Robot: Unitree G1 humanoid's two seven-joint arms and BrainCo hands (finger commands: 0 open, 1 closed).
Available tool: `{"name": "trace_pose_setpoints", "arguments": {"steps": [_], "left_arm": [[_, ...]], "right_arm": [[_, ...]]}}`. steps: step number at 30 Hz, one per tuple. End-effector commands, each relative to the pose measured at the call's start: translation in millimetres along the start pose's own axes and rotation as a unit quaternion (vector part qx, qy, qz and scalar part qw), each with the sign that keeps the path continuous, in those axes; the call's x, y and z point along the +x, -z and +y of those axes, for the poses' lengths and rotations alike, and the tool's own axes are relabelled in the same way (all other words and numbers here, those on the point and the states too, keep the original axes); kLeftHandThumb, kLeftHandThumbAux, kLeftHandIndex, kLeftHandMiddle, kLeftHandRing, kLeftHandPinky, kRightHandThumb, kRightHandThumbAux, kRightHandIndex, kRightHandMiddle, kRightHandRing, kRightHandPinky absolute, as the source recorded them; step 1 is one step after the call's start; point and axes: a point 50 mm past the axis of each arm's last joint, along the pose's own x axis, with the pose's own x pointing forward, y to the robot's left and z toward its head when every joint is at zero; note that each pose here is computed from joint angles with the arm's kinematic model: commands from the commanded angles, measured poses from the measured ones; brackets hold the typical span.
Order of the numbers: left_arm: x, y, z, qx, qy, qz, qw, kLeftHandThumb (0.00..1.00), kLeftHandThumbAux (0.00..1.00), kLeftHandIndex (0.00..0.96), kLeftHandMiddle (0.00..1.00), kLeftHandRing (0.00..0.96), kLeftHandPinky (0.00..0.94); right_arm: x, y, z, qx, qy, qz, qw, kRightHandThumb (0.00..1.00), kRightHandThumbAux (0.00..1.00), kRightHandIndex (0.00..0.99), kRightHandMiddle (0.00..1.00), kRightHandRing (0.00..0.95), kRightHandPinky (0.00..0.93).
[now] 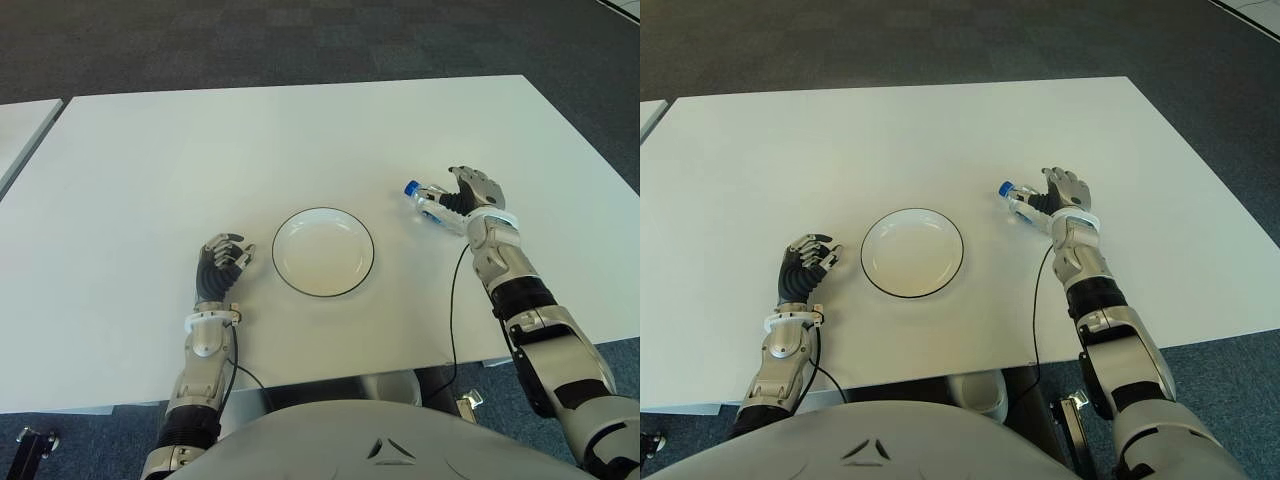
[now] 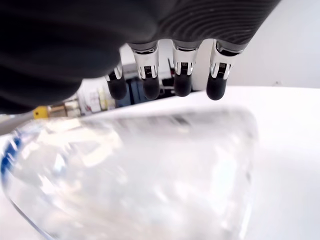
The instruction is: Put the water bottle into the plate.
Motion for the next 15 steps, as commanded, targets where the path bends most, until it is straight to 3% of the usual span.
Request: {"name": "trace_pose_setpoints", "arguments": {"steps": [1, 7, 15], "left_arm": [[-6.0, 12.1, -1.1, 0.009, 0.001, 0.036, 0.999, 0.704, 0.717, 0.432, 0.629, 0.618, 0.598], [-5.6, 11.7, -0.8, 0.014, 0.002, 0.029, 0.999, 0.705, 0.717, 0.432, 0.632, 0.623, 0.603], [-4.8, 12.2, -0.2, 0.011, 0.010, 0.024, 1.000, 0.703, 0.718, 0.432, 0.635, 0.625, 0.604]], "right_arm": [[4.5, -2.6, 6.6, -0.017, -0.030, -0.006, 0.999, 0.537, 0.170, 0.000, 0.000, 0.000, 0.000], [6.3, -4.8, 17.3, -0.026, -0.059, 0.001, 0.998, 0.547, 0.166, 0.000, 0.000, 0.000, 0.000], [0.3, -5.7, 47.6, -0.044, -0.126, 0.018, 0.991, 0.565, 0.176, 0.000, 0.000, 0.000, 0.000]]}}
